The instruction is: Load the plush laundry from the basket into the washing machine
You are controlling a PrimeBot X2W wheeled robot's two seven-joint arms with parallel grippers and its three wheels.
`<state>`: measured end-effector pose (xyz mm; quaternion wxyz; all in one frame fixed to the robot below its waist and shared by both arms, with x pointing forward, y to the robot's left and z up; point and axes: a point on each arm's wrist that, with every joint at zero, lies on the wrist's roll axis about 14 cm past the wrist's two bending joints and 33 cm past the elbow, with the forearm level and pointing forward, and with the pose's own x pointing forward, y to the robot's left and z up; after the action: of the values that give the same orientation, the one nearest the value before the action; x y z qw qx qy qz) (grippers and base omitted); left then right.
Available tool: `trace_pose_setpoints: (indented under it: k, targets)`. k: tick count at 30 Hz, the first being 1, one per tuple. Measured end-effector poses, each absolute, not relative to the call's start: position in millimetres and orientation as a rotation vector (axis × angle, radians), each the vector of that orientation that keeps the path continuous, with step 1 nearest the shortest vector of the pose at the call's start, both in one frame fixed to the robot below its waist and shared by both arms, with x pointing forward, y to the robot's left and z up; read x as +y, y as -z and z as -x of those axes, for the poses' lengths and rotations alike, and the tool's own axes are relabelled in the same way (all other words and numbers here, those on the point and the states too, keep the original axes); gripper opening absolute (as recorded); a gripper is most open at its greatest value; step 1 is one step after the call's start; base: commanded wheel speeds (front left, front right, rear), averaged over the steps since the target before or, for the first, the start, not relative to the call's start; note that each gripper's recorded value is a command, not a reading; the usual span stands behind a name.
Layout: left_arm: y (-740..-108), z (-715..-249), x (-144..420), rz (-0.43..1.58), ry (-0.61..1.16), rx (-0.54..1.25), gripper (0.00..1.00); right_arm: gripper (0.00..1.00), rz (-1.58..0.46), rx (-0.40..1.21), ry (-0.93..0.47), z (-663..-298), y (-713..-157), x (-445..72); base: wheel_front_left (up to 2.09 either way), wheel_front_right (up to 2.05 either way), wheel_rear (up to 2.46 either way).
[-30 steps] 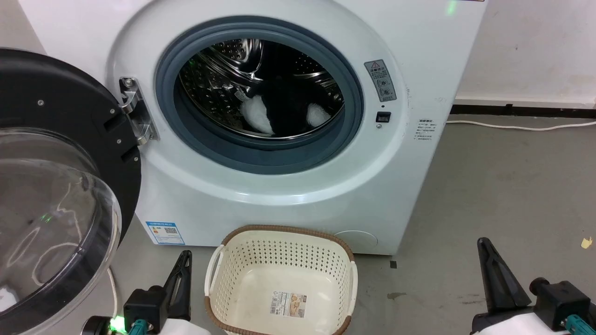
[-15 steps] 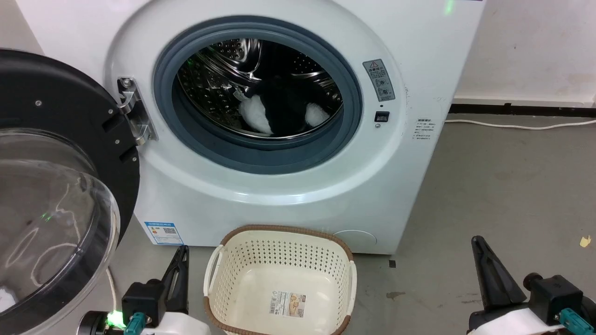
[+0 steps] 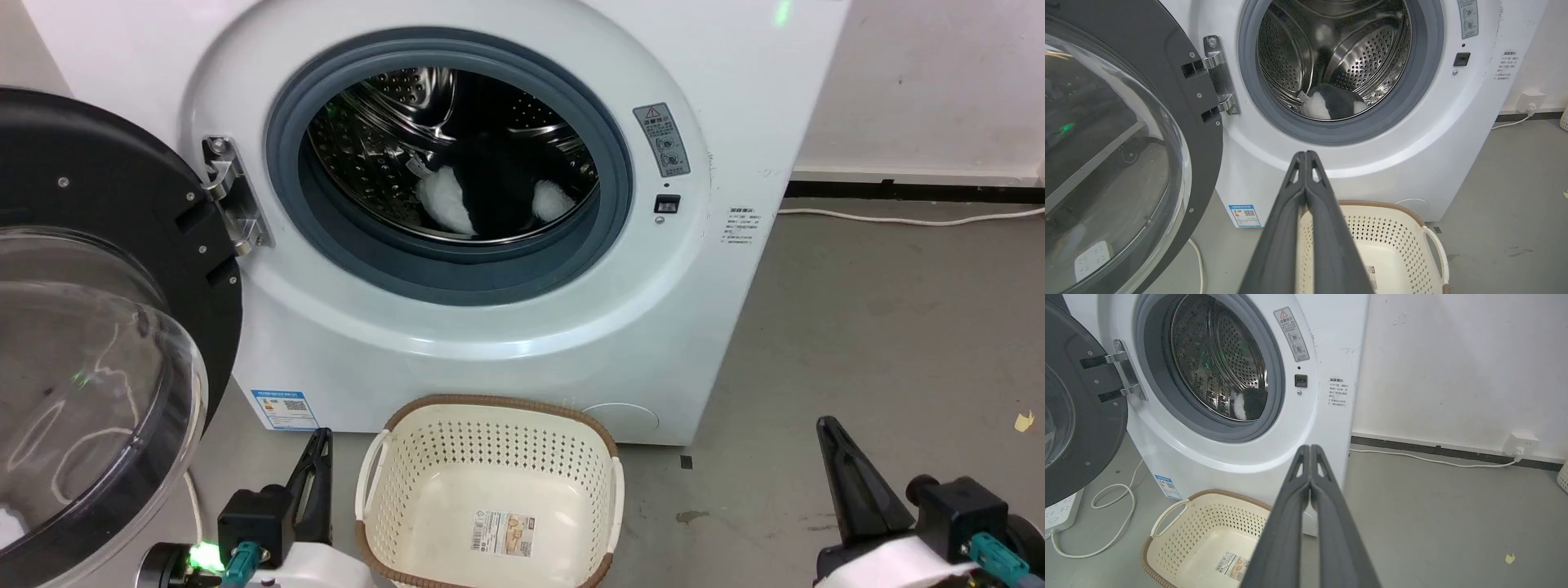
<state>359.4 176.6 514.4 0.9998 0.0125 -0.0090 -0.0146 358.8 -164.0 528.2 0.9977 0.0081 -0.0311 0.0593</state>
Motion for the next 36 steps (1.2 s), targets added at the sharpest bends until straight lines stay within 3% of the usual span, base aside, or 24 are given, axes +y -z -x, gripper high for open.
trace_pose_setpoints:
  k: [36]
  targets:
    - [-519.8, -367.6, 176.7, -0.039, 0.009, 0.014, 0.00, 0.00, 0.033, 0.002, -0.128, -366.3, -523.7, -160.8, 0.00, 0.00, 0.00]
